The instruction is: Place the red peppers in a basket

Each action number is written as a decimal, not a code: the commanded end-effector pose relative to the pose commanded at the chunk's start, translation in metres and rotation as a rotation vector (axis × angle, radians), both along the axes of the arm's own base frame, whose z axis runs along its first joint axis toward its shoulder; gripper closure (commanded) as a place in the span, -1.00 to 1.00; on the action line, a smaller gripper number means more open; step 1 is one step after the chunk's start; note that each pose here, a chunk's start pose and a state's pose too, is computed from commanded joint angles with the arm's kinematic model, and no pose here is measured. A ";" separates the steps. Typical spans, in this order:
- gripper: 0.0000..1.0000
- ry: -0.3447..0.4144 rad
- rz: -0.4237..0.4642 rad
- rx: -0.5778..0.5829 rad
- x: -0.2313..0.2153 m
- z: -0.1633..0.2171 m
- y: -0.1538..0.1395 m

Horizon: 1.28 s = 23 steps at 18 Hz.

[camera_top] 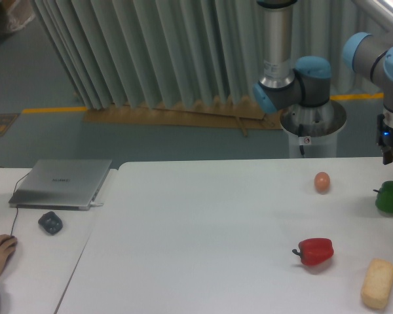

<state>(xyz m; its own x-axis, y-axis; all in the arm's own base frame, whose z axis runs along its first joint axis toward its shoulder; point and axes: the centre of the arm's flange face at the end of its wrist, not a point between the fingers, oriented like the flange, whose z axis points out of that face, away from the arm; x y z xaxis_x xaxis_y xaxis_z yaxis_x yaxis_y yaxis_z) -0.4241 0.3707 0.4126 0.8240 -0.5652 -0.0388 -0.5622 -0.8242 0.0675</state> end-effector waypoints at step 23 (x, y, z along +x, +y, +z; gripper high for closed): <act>-1.00 0.037 0.035 0.052 0.038 -0.009 0.053</act>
